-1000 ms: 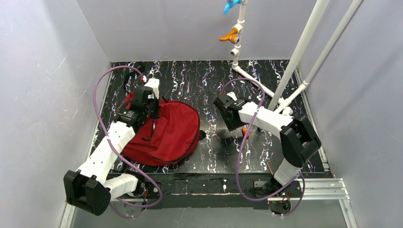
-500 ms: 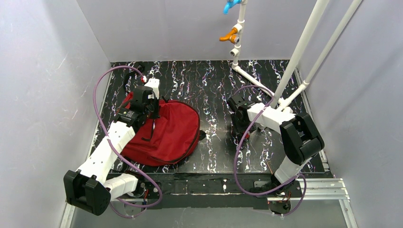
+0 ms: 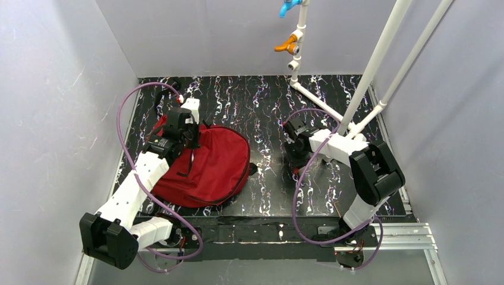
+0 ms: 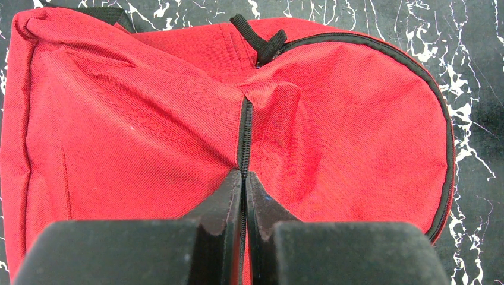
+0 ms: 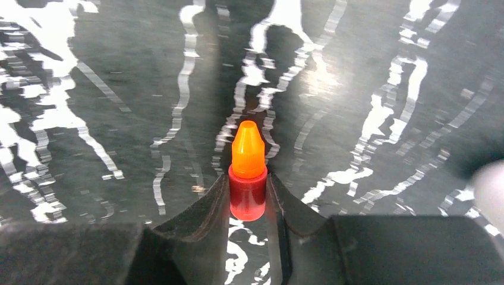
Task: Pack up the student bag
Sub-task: Pick up the stationery from the center of the board, then place the stationery in the student bag.
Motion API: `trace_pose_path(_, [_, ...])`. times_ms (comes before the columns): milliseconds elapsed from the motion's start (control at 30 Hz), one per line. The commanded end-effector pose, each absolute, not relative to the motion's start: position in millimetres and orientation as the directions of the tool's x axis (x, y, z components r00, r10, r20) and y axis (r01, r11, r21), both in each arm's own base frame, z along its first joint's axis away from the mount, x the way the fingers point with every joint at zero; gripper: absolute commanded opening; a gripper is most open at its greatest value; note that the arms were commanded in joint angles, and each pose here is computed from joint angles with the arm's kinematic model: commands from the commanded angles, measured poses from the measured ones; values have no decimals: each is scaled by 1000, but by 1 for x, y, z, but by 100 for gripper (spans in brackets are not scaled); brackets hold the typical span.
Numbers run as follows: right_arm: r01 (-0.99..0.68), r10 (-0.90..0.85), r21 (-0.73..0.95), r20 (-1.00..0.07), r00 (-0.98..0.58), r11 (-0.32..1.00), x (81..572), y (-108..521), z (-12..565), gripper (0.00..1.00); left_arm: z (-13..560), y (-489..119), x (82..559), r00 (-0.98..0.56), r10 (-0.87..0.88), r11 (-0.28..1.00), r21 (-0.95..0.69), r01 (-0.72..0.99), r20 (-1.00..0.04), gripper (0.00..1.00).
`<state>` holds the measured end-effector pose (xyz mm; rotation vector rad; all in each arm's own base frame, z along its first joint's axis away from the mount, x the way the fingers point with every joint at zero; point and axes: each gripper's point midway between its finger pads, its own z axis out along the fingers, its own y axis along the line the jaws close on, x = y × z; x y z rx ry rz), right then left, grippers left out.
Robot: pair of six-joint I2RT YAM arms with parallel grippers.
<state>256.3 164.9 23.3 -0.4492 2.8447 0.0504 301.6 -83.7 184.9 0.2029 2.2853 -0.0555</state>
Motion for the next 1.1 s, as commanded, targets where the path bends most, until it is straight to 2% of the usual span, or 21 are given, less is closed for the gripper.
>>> trace_pose_path(0, [-428,-291,325,-393,-872,844,257,235,58,13,196,-94,301,-630,123,981,-4,196,-767,0])
trace_pose_path(67, [-500,-245,526,-481,-842,688,249,276,94,13,196,-95,302,-630,122,980,-7,197,-767,0])
trace_pose_path(133, [-550,-173,704,-536,-826,449,234,318,137,14,196,-95,302,-631,123,980,-7,200,-766,0])
trace_pose_path(200, [-575,-155,785,-554,-818,231,216,352,174,15,196,-96,302,-631,124,979,-8,202,-766,0])
trace_pose_path(267, [-595,-193,792,-567,-801,139,203,381,188,14,196,-95,301,-632,122,980,-9,200,-765,0])
trace_pose_path(467, [-627,-173,771,-607,-776,111,206,461,196,15,196,-95,301,-631,121,980,-8,198,-766,0])
trace_pose_path(633, [-591,-120,794,-579,-806,142,226,515,183,15,201,-92,300,-615,117,982,-1,188,-779,0])
trace_pose_path(767, [-628,-93,767,-621,-778,136,244,550,173,16,207,-91,299,-592,108,983,-4,185,-799,0])
trace_pose_path(967, [-667,-103,732,-660,-745,134,262,592,152,19,210,-86,299,-584,101,987,9,158,-805,0])
trace_pose_path(1067, [-691,-95,713,-684,-723,124,266,603,149,26,213,-74,299,-576,99,993,46,105,-811,0])
